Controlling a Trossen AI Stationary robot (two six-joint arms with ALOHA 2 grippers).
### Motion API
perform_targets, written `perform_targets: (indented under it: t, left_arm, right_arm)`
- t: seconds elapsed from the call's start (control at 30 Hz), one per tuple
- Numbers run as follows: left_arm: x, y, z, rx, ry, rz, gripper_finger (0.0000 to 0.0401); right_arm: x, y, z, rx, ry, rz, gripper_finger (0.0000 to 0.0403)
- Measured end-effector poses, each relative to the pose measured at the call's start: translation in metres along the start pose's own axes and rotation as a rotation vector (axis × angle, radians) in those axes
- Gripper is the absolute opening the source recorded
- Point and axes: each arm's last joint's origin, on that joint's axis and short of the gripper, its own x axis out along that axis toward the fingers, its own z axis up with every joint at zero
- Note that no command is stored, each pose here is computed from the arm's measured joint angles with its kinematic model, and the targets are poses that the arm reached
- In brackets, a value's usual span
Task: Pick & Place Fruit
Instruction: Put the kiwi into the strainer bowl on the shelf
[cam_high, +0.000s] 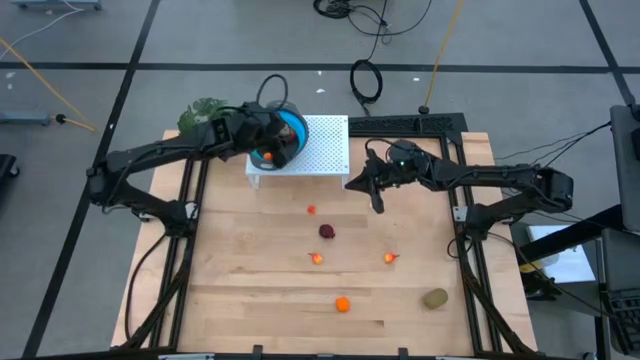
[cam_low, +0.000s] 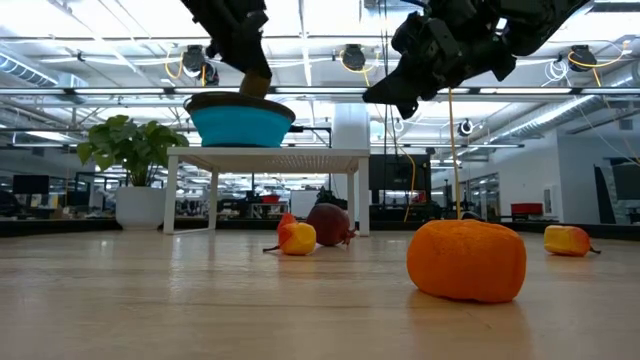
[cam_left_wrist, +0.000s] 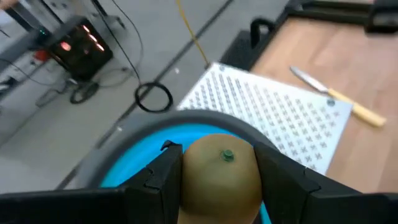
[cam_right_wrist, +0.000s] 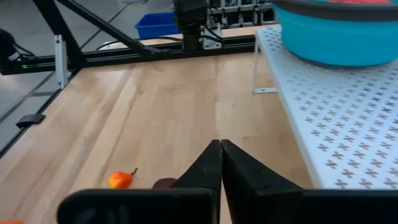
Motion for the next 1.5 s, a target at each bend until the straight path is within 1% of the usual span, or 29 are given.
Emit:
perform_targets:
  t: [0.3,0.4,0.6,0.73,0.87,1.03,1.13,1.27,1.5]
  left_arm:
    - [0.021,-0.002,-0.013,0.047,0.141,-0.034,0.0168]
    - [0.022,0.001,-0.015,0.053,0.160,-0.027,0.0168]
    - [0.023,0.008,-0.017,0.048,0.178,-0.015,0.0168]
    - [0.023,0.009,-0.020,0.102,0.208,-0.017,0.0168]
    - [0.020,0.010,-0.019,0.132,0.201,-0.025,0.0168]
    - [0.008,0.015,-0.008,0.152,0.208,-0.027,0.0168]
    - [0.002,0.016,-0.005,0.156,0.224,-0.060,0.0168]
    - [-0.001,0.017,-0.009,0.155,0.272,-0.117,0.0168]
    - [0.004,0.020,-0.013,0.168,0.311,-0.140,0.0168]
  right_arm:
    - [-0.003,-0.007,0.000,0.033,-0.001,-0.022,0.0001]
    - [-0.004,-0.008,0.000,0.035,-0.002,-0.006,0.0001]
    - [-0.005,-0.011,-0.001,0.040,-0.002,-0.012,0.0001]
    - [-0.007,-0.014,-0.001,0.045,-0.003,-0.006,0.0001]
    - [-0.008,-0.017,-0.001,0.048,-0.004,-0.016,0.0001]
    - [-0.010,-0.020,-0.001,0.051,-0.006,-0.029,0.0001]
    - [-0.011,-0.023,-0.001,0.051,-0.007,-0.037,0.0001]
    - [-0.012,-0.024,-0.002,0.051,-0.008,-0.043,0.0001]
    - [-0.012,-0.024,-0.002,0.040,-0.007,-0.043,0.0001]
